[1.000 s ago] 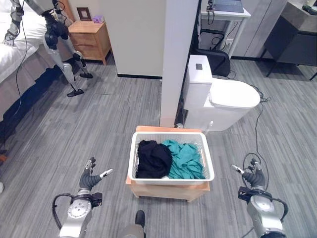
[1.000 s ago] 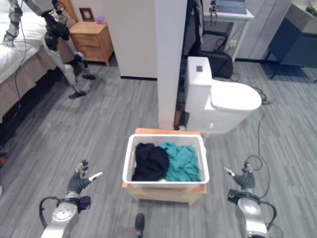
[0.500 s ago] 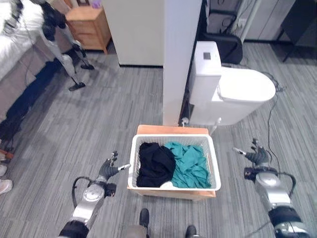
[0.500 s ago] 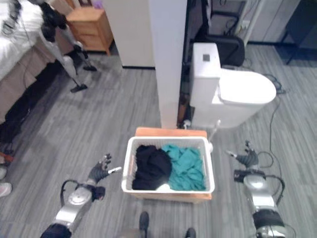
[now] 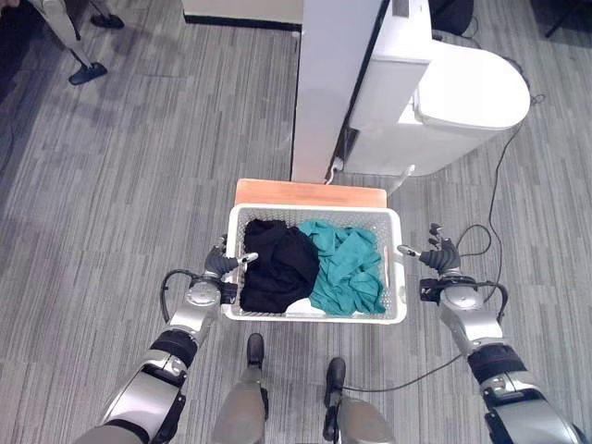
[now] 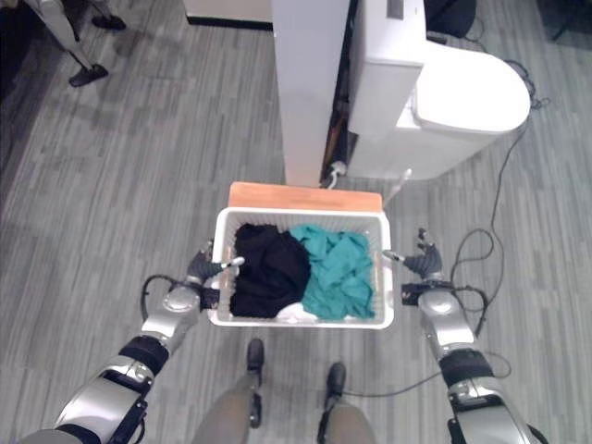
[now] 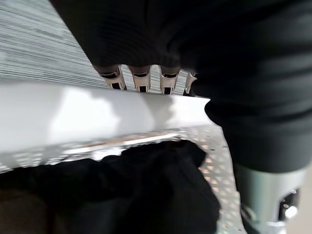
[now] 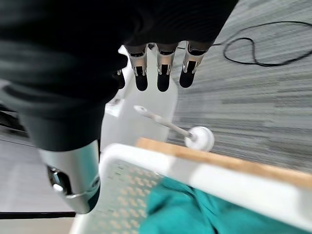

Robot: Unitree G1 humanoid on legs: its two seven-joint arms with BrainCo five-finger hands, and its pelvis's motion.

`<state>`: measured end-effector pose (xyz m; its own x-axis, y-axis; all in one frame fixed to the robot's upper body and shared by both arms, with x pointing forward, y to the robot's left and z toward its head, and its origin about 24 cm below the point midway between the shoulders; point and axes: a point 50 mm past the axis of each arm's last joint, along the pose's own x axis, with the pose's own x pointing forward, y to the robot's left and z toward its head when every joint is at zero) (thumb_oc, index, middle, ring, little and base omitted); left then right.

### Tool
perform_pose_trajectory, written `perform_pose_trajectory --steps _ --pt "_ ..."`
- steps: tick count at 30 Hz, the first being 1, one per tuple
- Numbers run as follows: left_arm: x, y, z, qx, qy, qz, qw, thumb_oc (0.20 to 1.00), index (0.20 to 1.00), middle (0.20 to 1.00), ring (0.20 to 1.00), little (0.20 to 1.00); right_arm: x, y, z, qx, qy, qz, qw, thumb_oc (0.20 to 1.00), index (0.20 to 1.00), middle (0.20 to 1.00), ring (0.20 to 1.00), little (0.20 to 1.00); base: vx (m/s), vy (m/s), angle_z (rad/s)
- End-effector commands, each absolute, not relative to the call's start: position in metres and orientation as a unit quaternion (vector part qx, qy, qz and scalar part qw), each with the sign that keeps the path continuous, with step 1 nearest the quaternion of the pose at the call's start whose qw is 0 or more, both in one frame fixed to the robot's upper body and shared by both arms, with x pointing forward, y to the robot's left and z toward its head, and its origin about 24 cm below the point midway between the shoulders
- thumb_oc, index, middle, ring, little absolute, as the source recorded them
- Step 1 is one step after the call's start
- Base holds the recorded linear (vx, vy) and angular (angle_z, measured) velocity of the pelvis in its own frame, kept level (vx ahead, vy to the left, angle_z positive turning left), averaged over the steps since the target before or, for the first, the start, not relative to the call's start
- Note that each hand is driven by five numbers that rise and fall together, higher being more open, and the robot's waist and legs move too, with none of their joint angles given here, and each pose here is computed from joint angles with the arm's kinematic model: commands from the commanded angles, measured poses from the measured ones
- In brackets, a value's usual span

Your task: Grab the laundry basket,head to the washer,open it,put in the laundry and shut it.

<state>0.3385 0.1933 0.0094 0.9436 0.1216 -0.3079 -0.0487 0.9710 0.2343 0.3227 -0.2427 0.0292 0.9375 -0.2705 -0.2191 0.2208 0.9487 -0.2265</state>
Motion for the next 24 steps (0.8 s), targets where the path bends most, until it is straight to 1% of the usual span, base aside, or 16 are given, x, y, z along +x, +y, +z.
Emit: perform_pose_trajectory --steps 1,7,9,12,14,17,20,21,22,23,24 --pt "0.358 0.18 0.025 0.119 0.15 0.044 0.981 1.0 1.0 1.0 1.0 1.0 0.34 -0.244 0.05 -0.084 0.096 -0.127 0.984 1.0 1.0 1.0 1.0 1.0 0.0 0.0 0.0" --pt "0.359 0.185 0.025 0.154 0.159 0.043 0.974 1.0 1.0 1.0 1.0 1.0 0.348 -0.225 0.048 -0.073 0.102 -0.102 0.987 1.0 1.0 1.0 1.0 1.0 -0.02 0.012 -0.02" --pt "0.362 0.186 0.026 0.182 0.163 0.041 0.969 1.0 1.0 1.0 1.0 1.0 0.355 -0.21 0.049 -0.083 0.107 -0.076 0.988 1.0 1.0 1.0 1.0 1.0 -0.06 0.011 -0.04" --pt "0.366 0.187 0.03 0.198 0.165 0.044 0.965 1.0 1.0 1.0 1.0 1.0 0.361 -0.204 0.052 -0.09 0.111 -0.068 0.987 1.0 1.0 1.0 1.0 1.0 -0.04 0.01 -0.16" --pt "0.374 0.19 0.039 0.237 0.166 0.046 0.956 1.0 1.0 1.0 1.0 1.0 0.367 -0.197 0.052 -0.114 0.13 -0.054 0.983 1.0 1.0 1.0 1.0 1.0 -0.02 0.004 -0.06" --pt "0.38 0.193 0.049 0.261 0.163 0.05 0.95 1.0 1.0 1.0 1.0 1.0 0.37 -0.195 0.048 -0.128 0.148 -0.048 0.98 1.0 1.0 1.0 1.0 1.0 0.0 0.0 0.0" --pt "0.39 0.196 0.067 0.307 0.156 0.056 0.937 1.0 1.0 1.0 1.0 1.0 0.368 -0.193 0.034 -0.139 0.196 -0.046 0.969 1.0 1.0 1.0 1.0 1.0 0.0 0.0 0.0" --pt "0.39 0.196 0.067 0.307 0.156 0.056 0.937 0.937 0.937 0.937 0.937 0.937 0.368 -0.193 0.034 -0.139 0.196 -0.046 0.97 1.0 1.0 1.0 1.0 1.0 0.0 0.0 0.0" --pt "0.393 0.195 0.073 0.329 0.154 0.052 0.93 0.382 0.382 0.382 0.382 0.382 0.365 -0.196 0.026 -0.129 0.221 -0.051 0.965 1.0 1.0 1.0 1.0 1.0 0.0 0.0 0.0" --pt "0.395 0.194 0.076 0.346 0.152 0.049 0.924 0.2 0.2 0.2 0.2 0.2 0.364 -0.197 0.024 -0.127 0.23 -0.053 0.963 1.0 1.0 1.0 1.0 1.0 0.0 0.0 0.0" --pt "0.395 0.194 0.076 0.346 0.151 0.049 0.925 0.2 0.2 0.2 0.2 0.2 0.365 -0.198 0.024 -0.127 0.23 -0.053 0.963 1.0 1.0 1.0 1.0 1.0 0.0 -0.017 0.05"
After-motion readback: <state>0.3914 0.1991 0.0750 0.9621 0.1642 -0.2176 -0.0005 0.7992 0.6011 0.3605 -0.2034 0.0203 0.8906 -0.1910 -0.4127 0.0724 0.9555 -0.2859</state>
